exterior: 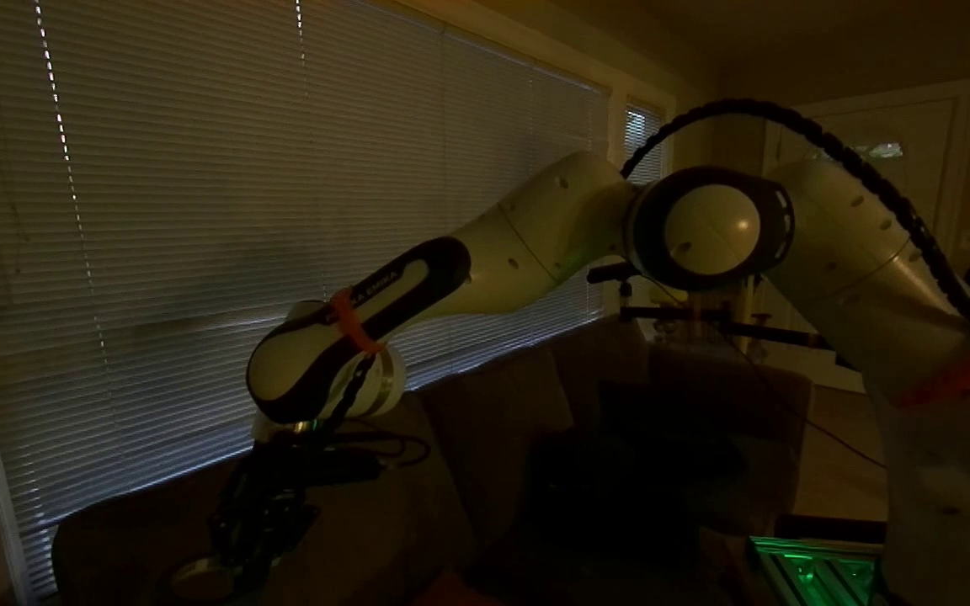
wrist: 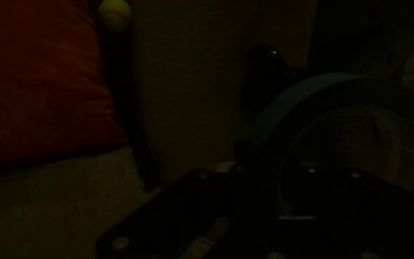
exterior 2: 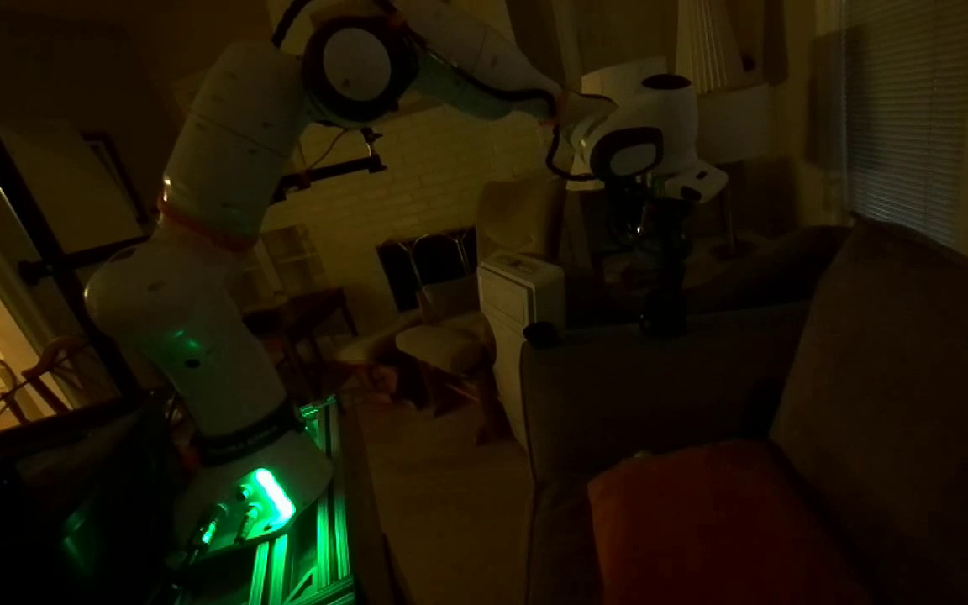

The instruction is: Move the tape to the right

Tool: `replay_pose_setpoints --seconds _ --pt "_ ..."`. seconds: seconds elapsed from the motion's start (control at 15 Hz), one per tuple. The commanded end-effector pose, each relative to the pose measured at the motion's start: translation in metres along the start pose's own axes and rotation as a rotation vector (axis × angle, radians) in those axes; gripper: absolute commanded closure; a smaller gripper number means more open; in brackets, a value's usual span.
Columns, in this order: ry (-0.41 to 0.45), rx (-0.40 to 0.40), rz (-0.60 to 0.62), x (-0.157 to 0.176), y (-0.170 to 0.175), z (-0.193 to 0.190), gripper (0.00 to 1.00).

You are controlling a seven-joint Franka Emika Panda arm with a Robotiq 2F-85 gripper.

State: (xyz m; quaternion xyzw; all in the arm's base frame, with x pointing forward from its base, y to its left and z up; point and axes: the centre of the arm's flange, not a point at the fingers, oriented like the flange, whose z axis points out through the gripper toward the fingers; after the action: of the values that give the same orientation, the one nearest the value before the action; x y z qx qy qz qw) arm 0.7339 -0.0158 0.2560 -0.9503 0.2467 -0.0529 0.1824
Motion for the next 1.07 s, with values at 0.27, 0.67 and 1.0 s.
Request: replay_pose_setpoints --seconds 0.27,0.67,1.0 --pt "0.004 0.014 0.031 0.029 0.003 0.030 0.95" --pt "-0.010 0.026 0.012 0.034 -0.014 0.067 0.95" --pt "-0.016 0.039 -0.014 0.032 -0.031 0.088 0.95"
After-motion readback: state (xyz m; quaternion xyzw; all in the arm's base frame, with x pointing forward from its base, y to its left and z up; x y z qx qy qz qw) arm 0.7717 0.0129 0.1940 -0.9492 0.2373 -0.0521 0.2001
